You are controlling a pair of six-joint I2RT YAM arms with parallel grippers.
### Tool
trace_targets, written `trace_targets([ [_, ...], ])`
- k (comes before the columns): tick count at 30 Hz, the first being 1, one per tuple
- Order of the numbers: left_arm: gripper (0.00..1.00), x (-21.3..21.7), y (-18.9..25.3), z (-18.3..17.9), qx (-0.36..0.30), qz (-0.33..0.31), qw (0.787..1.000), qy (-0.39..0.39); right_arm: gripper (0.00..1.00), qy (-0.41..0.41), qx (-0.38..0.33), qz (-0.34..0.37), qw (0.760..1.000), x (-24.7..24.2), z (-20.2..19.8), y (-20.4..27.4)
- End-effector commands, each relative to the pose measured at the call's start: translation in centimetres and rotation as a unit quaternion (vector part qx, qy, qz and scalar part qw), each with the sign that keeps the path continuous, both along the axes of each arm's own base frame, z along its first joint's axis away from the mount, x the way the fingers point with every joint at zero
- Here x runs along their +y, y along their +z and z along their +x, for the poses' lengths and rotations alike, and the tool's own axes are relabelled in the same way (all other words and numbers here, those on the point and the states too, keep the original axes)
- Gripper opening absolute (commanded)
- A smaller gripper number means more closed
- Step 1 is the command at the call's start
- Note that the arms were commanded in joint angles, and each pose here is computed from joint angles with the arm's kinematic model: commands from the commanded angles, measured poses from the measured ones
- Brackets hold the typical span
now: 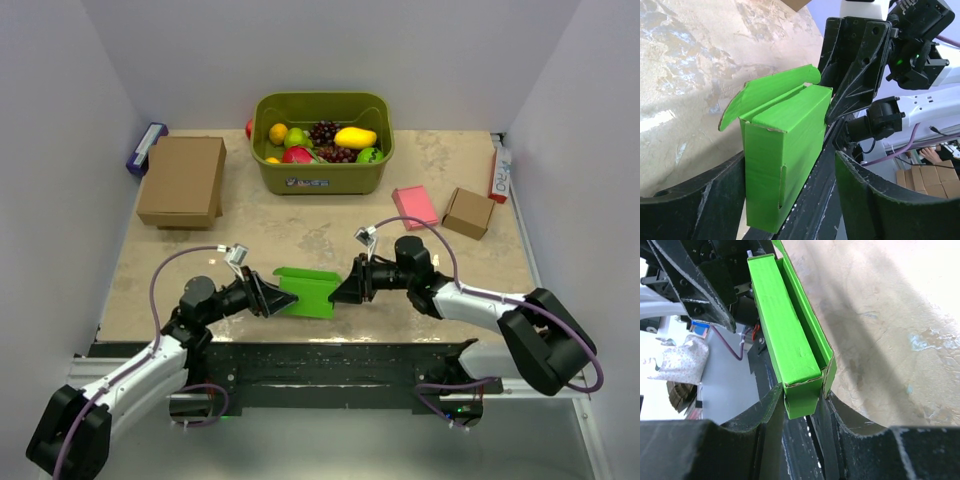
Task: Fold the paper box
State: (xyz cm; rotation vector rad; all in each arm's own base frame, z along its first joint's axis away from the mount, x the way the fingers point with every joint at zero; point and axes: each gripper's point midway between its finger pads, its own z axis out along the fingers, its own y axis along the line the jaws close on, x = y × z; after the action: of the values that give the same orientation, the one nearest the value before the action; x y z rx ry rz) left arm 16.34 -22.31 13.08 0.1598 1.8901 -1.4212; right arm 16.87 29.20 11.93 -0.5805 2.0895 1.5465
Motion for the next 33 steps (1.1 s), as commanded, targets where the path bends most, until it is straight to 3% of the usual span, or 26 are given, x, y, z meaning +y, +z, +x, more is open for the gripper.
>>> trace_targets([
  [1,0.59,-0.7,2.8,-0.3,-0.044,-0.034,0.998,-0.029,0.13,0.02,-0.03,0.015,0.999,0.5,0.2,1.7],
  [3,0.45,-0.7,2.9,-0.5,-0.054,-0.034,0.997,-0.033,0.15,0.019,-0.025,0.002,0.999,0.3,0.2,1.2],
  [7,0.27,-0.4,1.7,-0.1,-0.091,-0.002,0.995,-0.029,0.18,0.018,-0.024,-0.023,0.999,0.2,0.6,0.8],
  [10,0.21,-0.4,1.5,-0.1,-0.123,0.009,0.992,-0.035,0.38,-0.002,-0.037,-0.039,0.999,0.1,1.7,1.8],
  [15,0.18,-0.7,3.3,-1.4,-0.182,-0.021,0.981,-0.069,0.81,-0.058,-0.056,-0.082,0.993,-1.3,3.6,3.4],
  [16,0.18,-0.7,3.6,-1.6,-0.186,-0.028,0.98,-0.072,0.82,-0.07,-0.065,-0.08,0.992,-1.6,4.2,4.4],
  [20,0.18,-0.7,3.5,-2.3,-0.195,-0.035,0.977,-0.082,0.86,-0.113,-0.088,-0.108,0.984,-3.7,4.9,6.3],
  [24,0.18,-0.8,3.9,-2.9,-0.2,-0.046,0.974,-0.095,0.83,-0.121,-0.115,-0.133,0.977,-4.8,5.1,7.2],
  [28,0.18,-0.8,3.7,-2.9,-0.196,-0.046,0.975,-0.098,0.63,-0.087,-0.134,-0.131,0.978,-4.6,4.5,8.6],
  [33,0.18,-0.8,3.3,-2.4,-0.192,-0.034,0.977,-0.089,0.56,-0.072,-0.126,-0.13,0.981,-4.5,3.7,9.4],
])
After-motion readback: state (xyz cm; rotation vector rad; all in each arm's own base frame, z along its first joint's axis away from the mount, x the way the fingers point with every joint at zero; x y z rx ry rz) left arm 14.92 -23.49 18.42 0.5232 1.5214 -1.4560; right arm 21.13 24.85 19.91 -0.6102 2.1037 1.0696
